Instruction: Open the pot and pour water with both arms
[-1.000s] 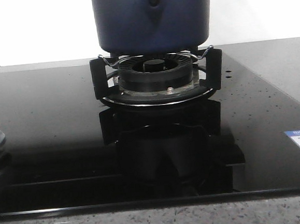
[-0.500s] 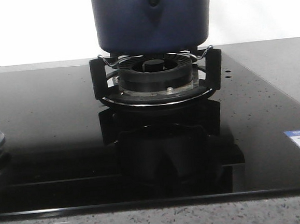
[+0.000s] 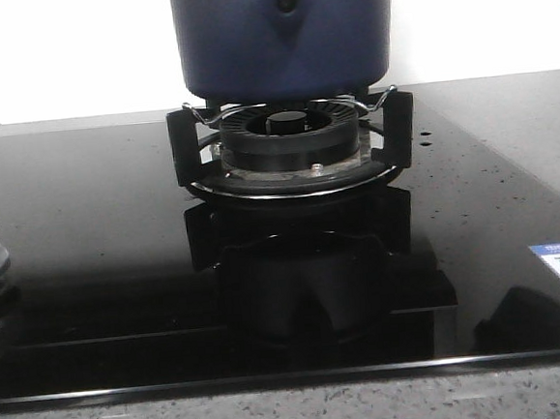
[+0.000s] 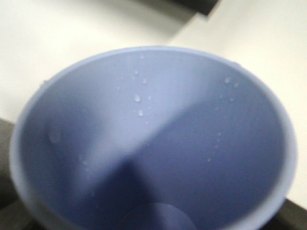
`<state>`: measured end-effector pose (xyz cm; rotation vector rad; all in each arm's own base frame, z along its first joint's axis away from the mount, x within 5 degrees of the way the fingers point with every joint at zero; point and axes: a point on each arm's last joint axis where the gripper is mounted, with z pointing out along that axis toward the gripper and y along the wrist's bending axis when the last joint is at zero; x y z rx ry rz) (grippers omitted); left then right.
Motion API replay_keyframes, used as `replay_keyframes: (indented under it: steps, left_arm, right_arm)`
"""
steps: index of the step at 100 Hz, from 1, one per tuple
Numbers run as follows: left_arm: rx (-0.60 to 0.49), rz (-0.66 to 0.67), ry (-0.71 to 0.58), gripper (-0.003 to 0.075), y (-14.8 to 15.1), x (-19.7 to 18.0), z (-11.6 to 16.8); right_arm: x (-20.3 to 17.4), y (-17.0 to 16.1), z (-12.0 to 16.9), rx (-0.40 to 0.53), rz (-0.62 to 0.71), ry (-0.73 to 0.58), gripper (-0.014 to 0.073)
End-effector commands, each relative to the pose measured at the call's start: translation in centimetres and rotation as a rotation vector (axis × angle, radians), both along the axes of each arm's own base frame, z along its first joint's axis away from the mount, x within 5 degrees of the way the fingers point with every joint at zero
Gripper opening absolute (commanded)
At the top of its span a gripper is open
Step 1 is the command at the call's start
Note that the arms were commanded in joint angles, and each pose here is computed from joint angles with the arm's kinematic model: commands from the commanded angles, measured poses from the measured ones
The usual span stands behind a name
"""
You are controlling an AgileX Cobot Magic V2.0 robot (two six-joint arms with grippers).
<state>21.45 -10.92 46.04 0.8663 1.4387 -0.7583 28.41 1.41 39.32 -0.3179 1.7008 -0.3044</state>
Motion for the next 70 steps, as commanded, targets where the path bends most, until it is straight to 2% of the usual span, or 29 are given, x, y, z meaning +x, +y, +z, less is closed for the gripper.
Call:
replay_keyframes:
  steps: [1,17,27,38,49,70]
  left_arm:
    - [-0.128,0.001,-0.029,0.02,0.0,-0.7,2.1]
    - [-0.119,0.0,-0.036,0.02,-0.1,-0.4,2.0]
    - [-0.11,0.001,-0.042,0.02,-0.1,-0.4,1.9]
    - [-0.111,0.003,-0.042,0.02,-0.1,-0.4,1.9]
    - [-0.11,0.005,-0.044,0.02,-0.1,-0.4,1.9]
    - [-0.11,0.005,-0.044,0.02,-0.1,-0.4,1.9]
  right_arm:
    - [-1.6,-1.1,-0.9,0.094,0.054,-0.072,0.0258]
    - [-2.7,-3.2,-7.2,0.259,0.055,-0.005,0.0258]
    - [-3.3,-3.9,-9.7,0.347,0.063,-0.006,0.0258]
    - [-3.5,-4.4,-11.6,0.381,0.073,0.009,0.0258]
    - [-3.0,-4.7,-12.7,0.364,0.066,0.049,0.0258]
    - [-2.1,-4.9,-14.5,0.387,0.058,0.112,0.0258]
